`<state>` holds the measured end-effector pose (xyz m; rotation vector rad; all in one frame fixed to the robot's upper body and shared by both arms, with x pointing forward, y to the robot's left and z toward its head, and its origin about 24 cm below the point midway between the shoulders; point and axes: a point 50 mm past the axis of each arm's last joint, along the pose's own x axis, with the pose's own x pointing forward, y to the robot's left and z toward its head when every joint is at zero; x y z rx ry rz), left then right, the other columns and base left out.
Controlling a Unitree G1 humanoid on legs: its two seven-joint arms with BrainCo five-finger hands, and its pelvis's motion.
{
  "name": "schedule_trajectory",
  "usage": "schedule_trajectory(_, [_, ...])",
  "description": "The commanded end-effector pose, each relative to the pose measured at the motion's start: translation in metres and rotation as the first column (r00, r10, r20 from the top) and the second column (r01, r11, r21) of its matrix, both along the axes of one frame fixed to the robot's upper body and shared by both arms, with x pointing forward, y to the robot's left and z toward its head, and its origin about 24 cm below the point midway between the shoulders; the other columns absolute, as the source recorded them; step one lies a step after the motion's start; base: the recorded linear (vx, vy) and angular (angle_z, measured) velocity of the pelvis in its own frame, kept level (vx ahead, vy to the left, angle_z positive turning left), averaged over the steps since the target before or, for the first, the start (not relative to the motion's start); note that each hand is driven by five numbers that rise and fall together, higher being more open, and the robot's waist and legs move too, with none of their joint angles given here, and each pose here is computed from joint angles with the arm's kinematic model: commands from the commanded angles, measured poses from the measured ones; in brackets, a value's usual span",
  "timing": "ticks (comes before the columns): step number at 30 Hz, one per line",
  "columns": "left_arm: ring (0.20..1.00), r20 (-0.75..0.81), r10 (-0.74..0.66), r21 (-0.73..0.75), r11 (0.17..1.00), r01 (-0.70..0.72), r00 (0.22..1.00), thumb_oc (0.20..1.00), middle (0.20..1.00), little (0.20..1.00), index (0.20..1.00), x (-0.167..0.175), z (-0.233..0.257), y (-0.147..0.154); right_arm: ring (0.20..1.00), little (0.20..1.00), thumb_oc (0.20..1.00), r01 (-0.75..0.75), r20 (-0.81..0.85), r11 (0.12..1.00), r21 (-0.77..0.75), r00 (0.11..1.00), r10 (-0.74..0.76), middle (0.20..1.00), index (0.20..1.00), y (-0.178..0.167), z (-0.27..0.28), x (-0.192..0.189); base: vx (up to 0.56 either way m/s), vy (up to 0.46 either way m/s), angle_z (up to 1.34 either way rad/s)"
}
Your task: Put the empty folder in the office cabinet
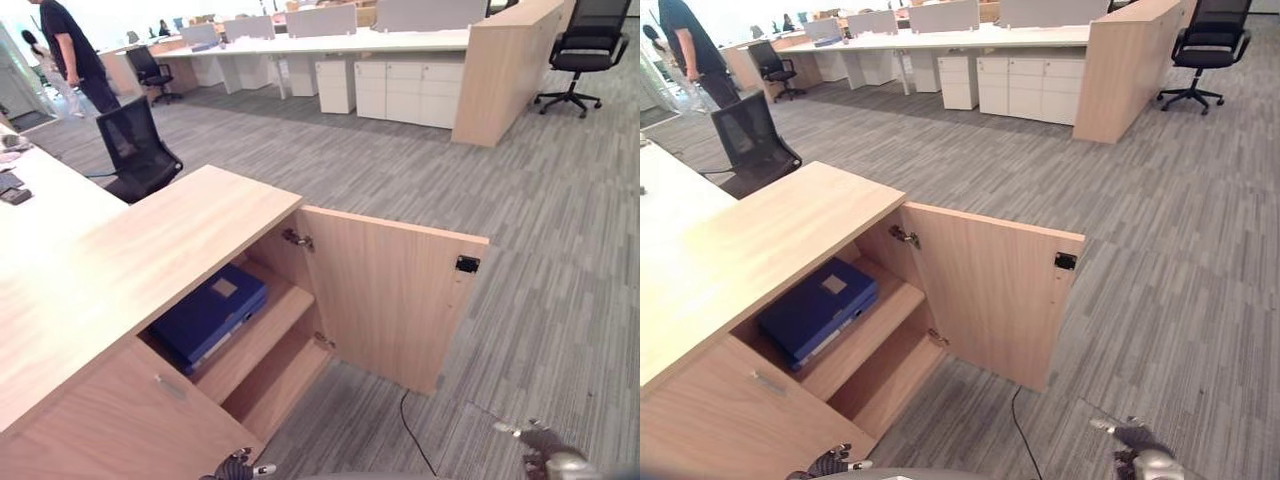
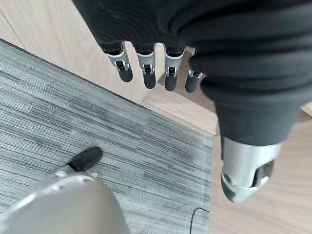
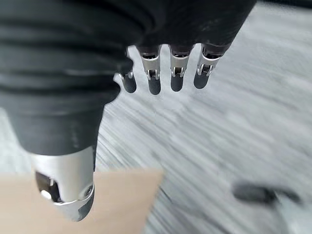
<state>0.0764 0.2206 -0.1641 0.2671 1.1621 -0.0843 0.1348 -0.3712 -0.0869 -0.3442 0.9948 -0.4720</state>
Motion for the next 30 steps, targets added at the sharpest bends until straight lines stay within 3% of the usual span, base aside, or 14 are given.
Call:
schedule_trajectory(1, [1.000, 0.040, -0.049, 0.063, 0.997, 0.046, 0.998, 1.000, 1.000, 1.000, 1.000, 0.016, 0.009, 0.023, 1.000, 1.000, 1.000, 0.069, 0.142, 0.998, -0.008, 0.988, -0.067, 1.000, 1.000, -0.008, 0.022, 0.037, 0.01, 0.027, 0.08])
schedule_trajectory(7, [1.000, 0.042, -0.059, 0.043, 0.997, 0.057, 0.997, 1.000, 1.000, 1.000, 1.000, 0.014, 0.008, 0.019, 1.000, 1.000, 1.000, 0.055, 0.275, 0.993, -0.106, 0.961, -0.024, 1.000, 1.000, -0.028, 0.071, 0.083, 0.00, 0.033, 0.10])
schedule_trajectory(14, [1.000, 0.027, -0.080, 0.036, 0.996, 0.079, 0.996, 1.000, 1.000, 1.000, 1.000, 0.010, 0.007, 0.016, 1.000, 1.000, 1.000, -0.036, 0.340, 0.989, -0.141, 0.937, 0.082, 1.000, 1.000, -0.013, 0.095, 0.126, -0.01, 0.023, 0.13])
schedule_trajectory(20, [1.000, 0.020, -0.077, 0.042, 0.996, 0.076, 0.997, 1.000, 1.000, 1.000, 1.000, 0.008, 0.006, 0.017, 1.000, 1.000, 1.000, -0.155, 0.363, 0.981, -0.113, 0.913, 0.186, 1.000, 1.000, 0.027, 0.092, 0.157, -0.02, 0.017, 0.07])
schedule_trajectory(22, [1.000, 0.013, -0.072, 0.046, 0.996, 0.071, 0.997, 1.000, 1.000, 1.000, 1.000, 0.006, 0.005, 0.016, 1.000, 1.000, 1.000, -0.232, 0.374, 0.970, -0.076, 0.895, 0.243, 1.000, 1.000, 0.059, 0.082, 0.169, -0.03, 0.027, 0.07])
schedule_trajectory(30, [1.000, 0.002, -0.087, 0.046, 0.995, 0.087, 0.996, 1.000, 1.000, 1.000, 1.000, 0.005, 0.003, 0.010, 1.000, 1.000, 1.000, -0.450, 0.292, 0.893, -0.009, 0.853, 0.433, 1.000, 1.000, 0.126, 0.044, 0.165, -0.01, 0.007, 0.00])
